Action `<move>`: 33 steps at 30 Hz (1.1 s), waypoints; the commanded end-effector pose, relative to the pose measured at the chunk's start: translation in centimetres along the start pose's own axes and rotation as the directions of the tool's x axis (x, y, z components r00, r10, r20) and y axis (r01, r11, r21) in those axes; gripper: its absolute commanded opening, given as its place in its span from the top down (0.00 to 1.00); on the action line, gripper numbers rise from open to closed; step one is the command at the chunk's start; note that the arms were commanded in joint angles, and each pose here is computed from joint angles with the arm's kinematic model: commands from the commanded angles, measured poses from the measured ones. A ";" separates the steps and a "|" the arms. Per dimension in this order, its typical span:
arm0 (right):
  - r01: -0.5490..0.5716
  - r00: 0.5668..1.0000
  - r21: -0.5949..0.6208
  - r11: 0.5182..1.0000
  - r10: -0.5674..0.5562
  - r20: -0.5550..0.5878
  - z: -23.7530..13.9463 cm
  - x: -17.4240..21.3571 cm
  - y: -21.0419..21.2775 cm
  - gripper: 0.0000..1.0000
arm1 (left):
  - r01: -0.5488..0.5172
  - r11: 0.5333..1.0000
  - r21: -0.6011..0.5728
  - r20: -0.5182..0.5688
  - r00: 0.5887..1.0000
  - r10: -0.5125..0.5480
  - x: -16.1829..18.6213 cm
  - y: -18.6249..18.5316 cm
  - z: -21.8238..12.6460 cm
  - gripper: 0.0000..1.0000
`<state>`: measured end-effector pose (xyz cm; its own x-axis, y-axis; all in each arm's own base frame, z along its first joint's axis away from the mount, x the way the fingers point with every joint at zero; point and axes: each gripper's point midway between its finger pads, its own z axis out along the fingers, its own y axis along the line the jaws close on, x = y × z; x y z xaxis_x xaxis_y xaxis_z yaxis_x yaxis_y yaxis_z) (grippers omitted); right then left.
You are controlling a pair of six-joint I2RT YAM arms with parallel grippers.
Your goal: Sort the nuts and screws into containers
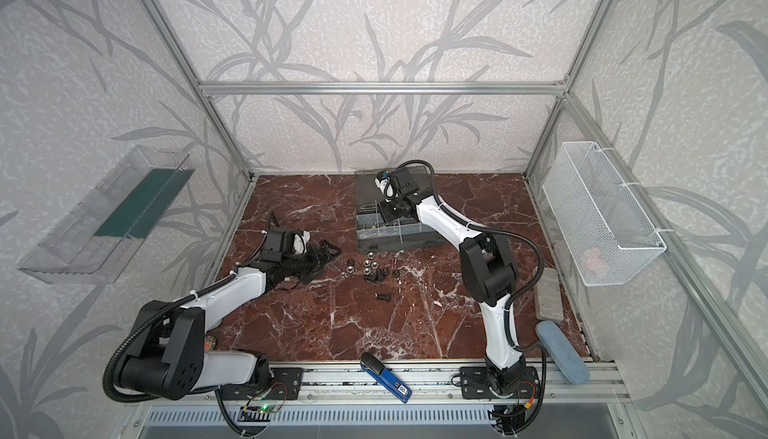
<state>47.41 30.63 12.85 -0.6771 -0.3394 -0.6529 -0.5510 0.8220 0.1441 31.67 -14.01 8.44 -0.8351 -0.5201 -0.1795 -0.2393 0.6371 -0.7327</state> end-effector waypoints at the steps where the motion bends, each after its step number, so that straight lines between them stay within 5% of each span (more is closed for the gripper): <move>1: -0.021 0.999 0.058 0.998 0.018 0.049 0.6 -1.5 -1.2 1.00 | -0.009 1.000 0.018 0.008 1.000 0.009 -0.1 -0.5 -0.3 0.00; 16: -0.024 1.000 0.092 0.995 0.023 0.014 3.6 0.2 -2.2 1.00 | -0.011 1.000 0.005 0.014 1.000 0.011 -0.1 -0.3 -0.5 0.00; 23: -0.022 1.000 0.103 0.994 0.020 0.021 2.9 -0.3 -2.3 0.70 | -0.008 1.000 -0.022 0.014 1.000 0.008 0.0 0.2 -0.5 0.01; 33: 0.006 0.999 -0.006 1.000 -0.006 0.048 -1.2 -0.8 0.2 0.59 | -0.028 0.996 -0.083 0.024 0.999 0.030 -0.1 0.8 -1.3 0.01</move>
<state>48.59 30.14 9.93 -0.6943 -0.3327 -0.6382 -0.5095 0.8535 0.1092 30.80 -13.18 7.92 -0.8338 -0.5213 -0.1817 -0.2688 0.6709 -0.6911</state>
